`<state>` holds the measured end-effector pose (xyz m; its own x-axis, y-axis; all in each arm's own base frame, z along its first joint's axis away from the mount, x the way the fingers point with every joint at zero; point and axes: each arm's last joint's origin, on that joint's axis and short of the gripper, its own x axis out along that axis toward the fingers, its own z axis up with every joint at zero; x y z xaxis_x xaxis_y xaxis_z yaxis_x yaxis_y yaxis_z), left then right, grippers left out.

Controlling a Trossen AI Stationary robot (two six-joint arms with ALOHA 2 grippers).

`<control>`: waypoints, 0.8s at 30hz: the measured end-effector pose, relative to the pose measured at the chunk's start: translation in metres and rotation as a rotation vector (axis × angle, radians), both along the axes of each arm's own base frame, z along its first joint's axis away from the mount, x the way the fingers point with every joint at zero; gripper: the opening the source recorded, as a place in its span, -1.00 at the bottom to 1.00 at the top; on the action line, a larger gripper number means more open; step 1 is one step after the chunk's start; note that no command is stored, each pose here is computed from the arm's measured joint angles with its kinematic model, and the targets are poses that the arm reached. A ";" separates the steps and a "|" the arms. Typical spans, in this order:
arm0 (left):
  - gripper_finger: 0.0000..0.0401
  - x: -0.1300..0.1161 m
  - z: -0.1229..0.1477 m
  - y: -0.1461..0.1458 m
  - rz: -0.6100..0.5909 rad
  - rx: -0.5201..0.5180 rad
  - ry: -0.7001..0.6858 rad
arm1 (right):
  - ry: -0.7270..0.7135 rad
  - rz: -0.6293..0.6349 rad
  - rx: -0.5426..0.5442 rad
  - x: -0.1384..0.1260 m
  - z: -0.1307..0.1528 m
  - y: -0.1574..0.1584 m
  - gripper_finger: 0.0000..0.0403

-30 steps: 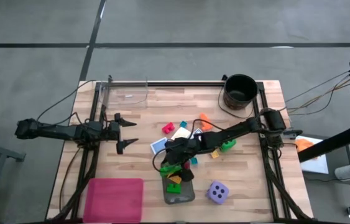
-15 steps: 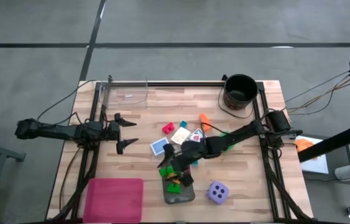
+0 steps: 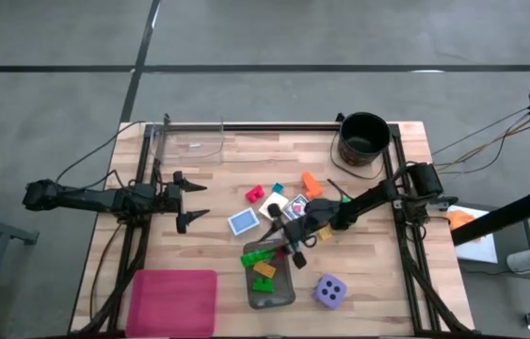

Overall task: Pick & Place Toys
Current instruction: Put the orange game piece into the black bin

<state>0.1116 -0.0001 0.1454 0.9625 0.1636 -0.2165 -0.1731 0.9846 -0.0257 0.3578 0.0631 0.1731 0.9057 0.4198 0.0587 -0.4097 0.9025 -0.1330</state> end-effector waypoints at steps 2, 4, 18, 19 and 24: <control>0.84 0.000 0.000 0.000 0.000 0.000 0.000 | 0.023 -0.086 0.012 -0.005 -0.002 -0.007 -0.37; 0.84 0.000 0.000 0.000 0.000 0.000 0.001 | 0.059 -0.174 0.013 -0.010 -0.005 -0.013 -0.36; 0.84 0.001 -0.001 0.000 -0.001 -0.003 0.012 | 0.371 -0.646 -0.009 -0.030 0.000 -0.046 0.48; 0.84 0.001 -0.001 0.000 -0.001 -0.003 0.012 | 0.393 -0.670 -0.007 -0.032 0.001 -0.049 0.53; 0.84 0.001 -0.001 0.000 0.000 -0.003 0.012 | 0.519 -0.763 0.036 -0.044 0.005 -0.070 0.72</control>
<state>0.1122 -0.0002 0.1443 0.9599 0.1625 -0.2285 -0.1729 0.9846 -0.0261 0.3135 -0.0065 0.1780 0.8528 -0.2955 -0.4306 0.2972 0.9526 -0.0652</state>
